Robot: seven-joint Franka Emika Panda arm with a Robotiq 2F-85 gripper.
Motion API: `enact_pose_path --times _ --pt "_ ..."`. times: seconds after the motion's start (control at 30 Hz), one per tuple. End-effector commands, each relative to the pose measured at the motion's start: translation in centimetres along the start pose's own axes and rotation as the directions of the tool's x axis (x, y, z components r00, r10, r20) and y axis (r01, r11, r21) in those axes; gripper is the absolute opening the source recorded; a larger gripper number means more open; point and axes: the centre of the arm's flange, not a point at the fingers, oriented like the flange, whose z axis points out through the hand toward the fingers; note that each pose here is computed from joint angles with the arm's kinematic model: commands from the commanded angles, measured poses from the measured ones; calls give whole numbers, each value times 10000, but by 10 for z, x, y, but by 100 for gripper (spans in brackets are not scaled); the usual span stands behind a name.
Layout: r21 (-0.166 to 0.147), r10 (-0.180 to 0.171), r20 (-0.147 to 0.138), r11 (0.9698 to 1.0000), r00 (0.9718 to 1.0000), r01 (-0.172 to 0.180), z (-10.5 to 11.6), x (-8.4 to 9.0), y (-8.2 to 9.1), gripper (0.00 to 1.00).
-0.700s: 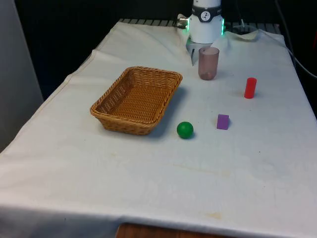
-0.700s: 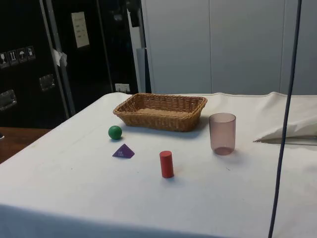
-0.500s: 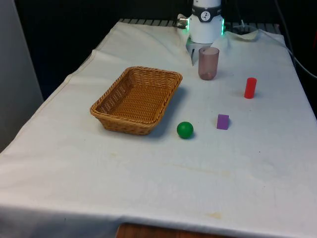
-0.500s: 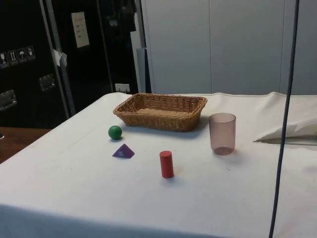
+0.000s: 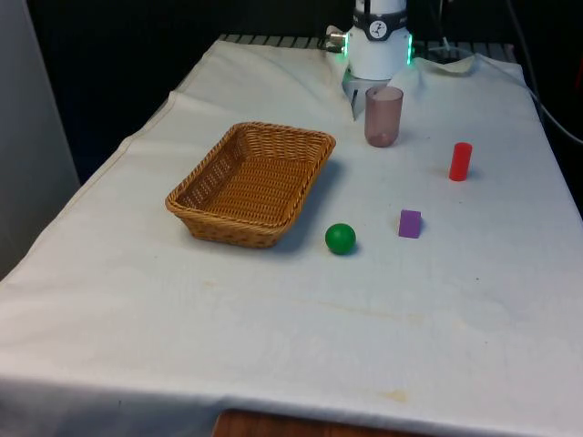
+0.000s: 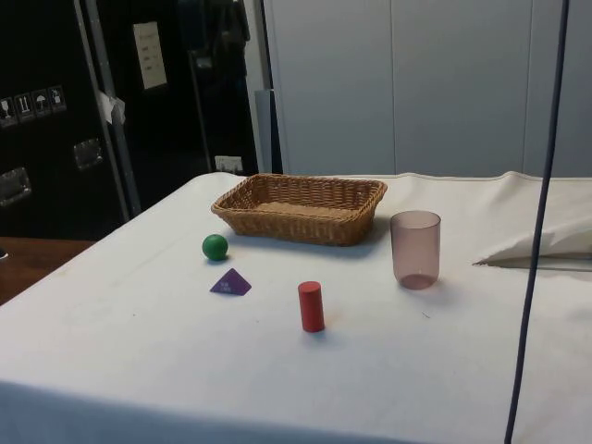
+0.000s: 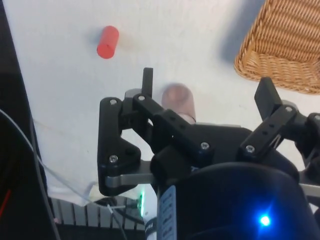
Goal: Pick up the triangular block and place it into the basket.
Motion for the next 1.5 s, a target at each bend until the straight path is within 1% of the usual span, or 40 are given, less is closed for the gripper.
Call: enact_pose_path --times 0.0,0.07,0.1,0.13,0.23,0.27,0.3,0.33,0.37,0.43,0.5,0.63,0.67,0.7,0.77,0.93,0.97,1.0,1.2,1.23,1.27,1.3,1.47 --pt "-7 7 -180 10000 9998 -7 3 2 -6 100" --pt "-6 -12 -250 10000 9997 12 6 3 -11 100" --pt "2 -28 -139 10000 9999 28 5 2 -7 100" --pt "-11 -22 -280 10000 9996 22 9 5 -15 100" --pt "-38 -31 -332 10000 9994 30 17 8 -23 100" --pt "-47 -52 -353 10000 9994 50 22 12 -29 100" --pt "-50 -63 -373 10000 9993 61 24 13 -32 100" --pt "-46 -68 -383 10000 9992 67 27 15 -34 100" --pt "-22 -87 -361 10000 9993 86 26 13 -31 100" --pt "-47 -74 -394 10000 9992 73 33 18 -39 100" --pt "-45 -104 -353 9999 9993 103 43 21 -44 100" --pt "-36 -117 -293 9999 9995 116 56 22 -47 100" --pt "-81 -149 -216 9999 9997 147 54 22 -45 100" --pt "-38 -136 -283 9999 9995 135 59 22 -48 100" --pt "-50 -169 -293 9998 9994 167 69 22 -51 100" --pt "-91 -199 -388 9998 9990 196 85 21 -51 100" --pt "-91 -223 -317 9997 9992 220 85 21 -50 100" --pt "-94 -209 -439 9997 9988 205 91 22 -52 100" --pt "-119 -238 -572 9997 9981 232 110 23 -52 100" --pt "-126 -239 -573 9997 9981 232 114 23 -52 100" --pt "-114 -245 -481 9996 9985 239 110 23 -51 100" --pt "-128 -243 -594 9996 9979 236 121 23 -52 100" --pt "-141 -243 -607 9996 9979 235 139 23 -51 100"
